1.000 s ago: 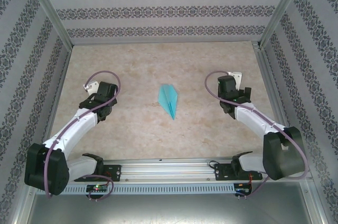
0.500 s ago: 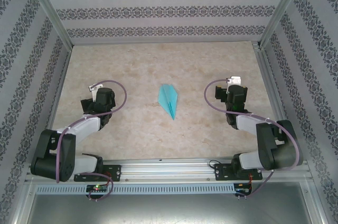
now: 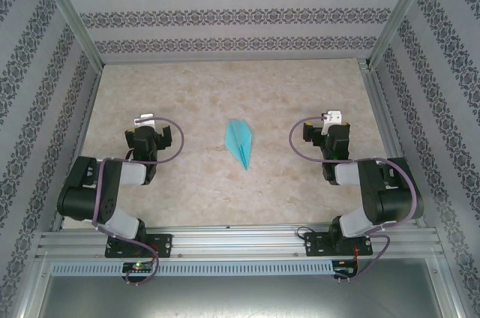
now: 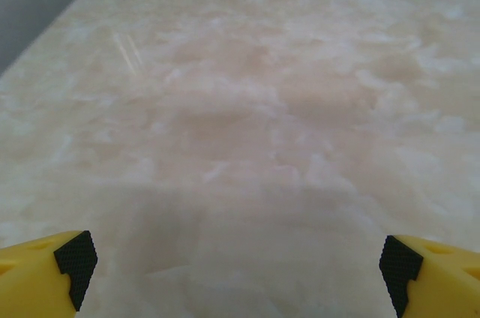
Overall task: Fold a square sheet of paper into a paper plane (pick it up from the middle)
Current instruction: Reset both arms
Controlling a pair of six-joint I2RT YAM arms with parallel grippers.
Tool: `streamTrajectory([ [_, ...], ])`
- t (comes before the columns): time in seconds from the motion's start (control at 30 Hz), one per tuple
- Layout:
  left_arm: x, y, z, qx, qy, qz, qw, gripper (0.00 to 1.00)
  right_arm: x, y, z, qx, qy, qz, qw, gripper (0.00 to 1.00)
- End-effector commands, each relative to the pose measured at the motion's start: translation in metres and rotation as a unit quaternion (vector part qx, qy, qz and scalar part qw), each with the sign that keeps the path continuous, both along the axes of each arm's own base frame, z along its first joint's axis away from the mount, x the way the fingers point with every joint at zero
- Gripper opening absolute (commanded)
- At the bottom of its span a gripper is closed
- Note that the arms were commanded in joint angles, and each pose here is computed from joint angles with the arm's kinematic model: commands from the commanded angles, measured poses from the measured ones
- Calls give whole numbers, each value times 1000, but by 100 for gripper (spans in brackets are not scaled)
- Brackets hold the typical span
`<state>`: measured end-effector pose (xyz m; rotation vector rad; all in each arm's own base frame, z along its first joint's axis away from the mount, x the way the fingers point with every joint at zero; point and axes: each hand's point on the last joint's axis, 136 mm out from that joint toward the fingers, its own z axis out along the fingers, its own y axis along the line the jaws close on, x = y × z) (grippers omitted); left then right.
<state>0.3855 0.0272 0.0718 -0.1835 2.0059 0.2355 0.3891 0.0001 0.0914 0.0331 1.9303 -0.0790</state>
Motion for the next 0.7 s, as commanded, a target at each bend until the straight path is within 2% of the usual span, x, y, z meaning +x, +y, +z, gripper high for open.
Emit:
streamTrajectory([
  [0.0, 10, -3, 15, -12, -42, -32, 999, 100, 5, -2, 15, 10, -25, -5, 1000, 98],
  [0.07, 8, -1, 12, -18, -27, -28, 999, 100, 7, -2, 15, 13, -27, -2, 1000, 98],
  [0.67, 8, 0, 13, -15, -35, -29, 999, 100, 6, 0, 15, 12, -25, 2, 1000, 98],
])
